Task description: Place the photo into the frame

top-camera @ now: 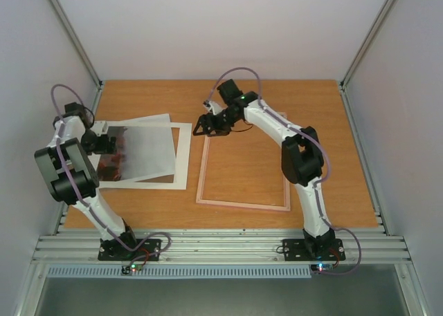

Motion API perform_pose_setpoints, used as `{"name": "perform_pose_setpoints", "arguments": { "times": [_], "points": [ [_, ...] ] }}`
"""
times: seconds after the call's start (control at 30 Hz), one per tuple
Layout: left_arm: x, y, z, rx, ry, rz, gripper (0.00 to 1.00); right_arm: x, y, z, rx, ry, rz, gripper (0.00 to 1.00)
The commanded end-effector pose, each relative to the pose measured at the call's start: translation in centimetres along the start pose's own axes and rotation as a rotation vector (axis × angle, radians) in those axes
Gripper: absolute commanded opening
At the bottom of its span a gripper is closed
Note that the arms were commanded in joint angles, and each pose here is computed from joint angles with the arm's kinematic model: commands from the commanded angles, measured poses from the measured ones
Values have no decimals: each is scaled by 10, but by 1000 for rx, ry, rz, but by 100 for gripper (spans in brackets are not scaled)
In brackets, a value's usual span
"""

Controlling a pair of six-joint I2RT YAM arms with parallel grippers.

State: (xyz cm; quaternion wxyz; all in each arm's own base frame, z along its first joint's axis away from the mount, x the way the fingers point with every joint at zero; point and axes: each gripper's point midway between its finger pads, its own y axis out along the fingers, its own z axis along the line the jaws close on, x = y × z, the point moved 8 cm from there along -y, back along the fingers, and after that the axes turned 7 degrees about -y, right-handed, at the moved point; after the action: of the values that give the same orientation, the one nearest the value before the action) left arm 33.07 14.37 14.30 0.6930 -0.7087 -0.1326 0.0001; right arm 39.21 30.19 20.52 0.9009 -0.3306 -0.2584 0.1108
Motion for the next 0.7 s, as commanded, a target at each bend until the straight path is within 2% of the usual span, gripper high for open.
{"name": "perform_pose_setpoints", "arguments": {
  "times": [0.0,0.37,0.67],
  "points": [
    [1,-5,26,4,-84,-14,99,7,35,1,-17,97,20,77],
    [-20,6,82,47,-181,13,99,2,99,11,8,57,86,75],
    [-27,32,87,-34,-164,66,99,-9,134,2,-24,42,120,79]
  ]
}}
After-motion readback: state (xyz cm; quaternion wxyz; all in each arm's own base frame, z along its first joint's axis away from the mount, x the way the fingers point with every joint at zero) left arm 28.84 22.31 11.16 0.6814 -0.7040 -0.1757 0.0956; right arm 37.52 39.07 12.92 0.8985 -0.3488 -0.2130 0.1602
